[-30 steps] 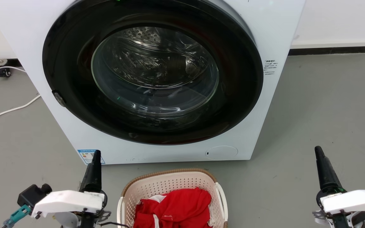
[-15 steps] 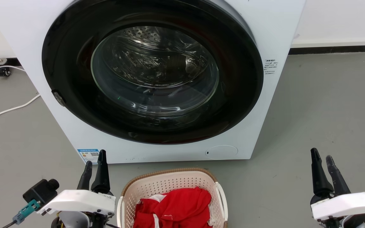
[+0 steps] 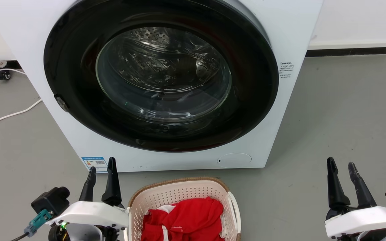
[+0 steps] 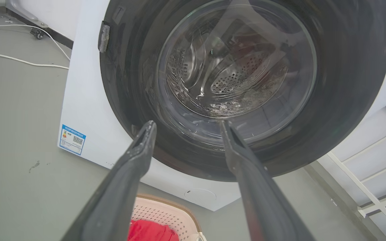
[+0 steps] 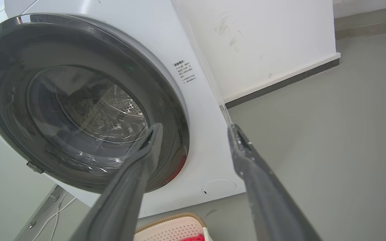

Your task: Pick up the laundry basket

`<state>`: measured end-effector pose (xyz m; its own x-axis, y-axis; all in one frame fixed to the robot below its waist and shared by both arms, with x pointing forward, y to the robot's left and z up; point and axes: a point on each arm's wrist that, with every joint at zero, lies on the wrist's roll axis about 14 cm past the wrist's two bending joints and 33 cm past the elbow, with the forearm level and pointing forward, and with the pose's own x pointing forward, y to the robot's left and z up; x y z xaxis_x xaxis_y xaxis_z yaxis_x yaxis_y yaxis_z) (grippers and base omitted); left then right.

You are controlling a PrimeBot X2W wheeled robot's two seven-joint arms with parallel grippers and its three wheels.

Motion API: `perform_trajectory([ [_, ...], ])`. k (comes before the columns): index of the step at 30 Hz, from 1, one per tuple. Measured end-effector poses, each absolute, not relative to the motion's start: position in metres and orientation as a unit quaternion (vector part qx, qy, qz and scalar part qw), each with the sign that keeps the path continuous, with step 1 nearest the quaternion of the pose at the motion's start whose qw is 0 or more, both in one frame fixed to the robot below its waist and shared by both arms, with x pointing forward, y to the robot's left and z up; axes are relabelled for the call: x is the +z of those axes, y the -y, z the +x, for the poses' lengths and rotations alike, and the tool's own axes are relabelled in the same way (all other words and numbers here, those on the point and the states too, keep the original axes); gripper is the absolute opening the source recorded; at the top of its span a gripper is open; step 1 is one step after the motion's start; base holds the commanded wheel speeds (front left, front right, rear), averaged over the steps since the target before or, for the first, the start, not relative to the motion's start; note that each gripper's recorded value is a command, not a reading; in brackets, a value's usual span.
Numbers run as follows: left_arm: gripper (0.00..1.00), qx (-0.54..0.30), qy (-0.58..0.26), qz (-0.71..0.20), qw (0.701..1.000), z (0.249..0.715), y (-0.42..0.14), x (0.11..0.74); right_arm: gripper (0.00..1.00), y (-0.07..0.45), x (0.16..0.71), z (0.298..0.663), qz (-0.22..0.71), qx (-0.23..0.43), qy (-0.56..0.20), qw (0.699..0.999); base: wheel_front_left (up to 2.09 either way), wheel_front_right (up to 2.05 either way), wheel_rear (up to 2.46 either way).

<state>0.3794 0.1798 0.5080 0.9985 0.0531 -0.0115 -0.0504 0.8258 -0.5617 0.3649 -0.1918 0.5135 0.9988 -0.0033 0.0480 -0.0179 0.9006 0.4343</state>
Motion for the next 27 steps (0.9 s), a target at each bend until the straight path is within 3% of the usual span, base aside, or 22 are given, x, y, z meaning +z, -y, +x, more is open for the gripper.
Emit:
perform_trajectory([
  [27,1.0,0.017,0.037,-0.149,0.988,0.376,-0.172,0.52,1.0,0.18,0.527,0.359,0.066,0.031,0.054,0.996,0.0,0.0,0.0],
])
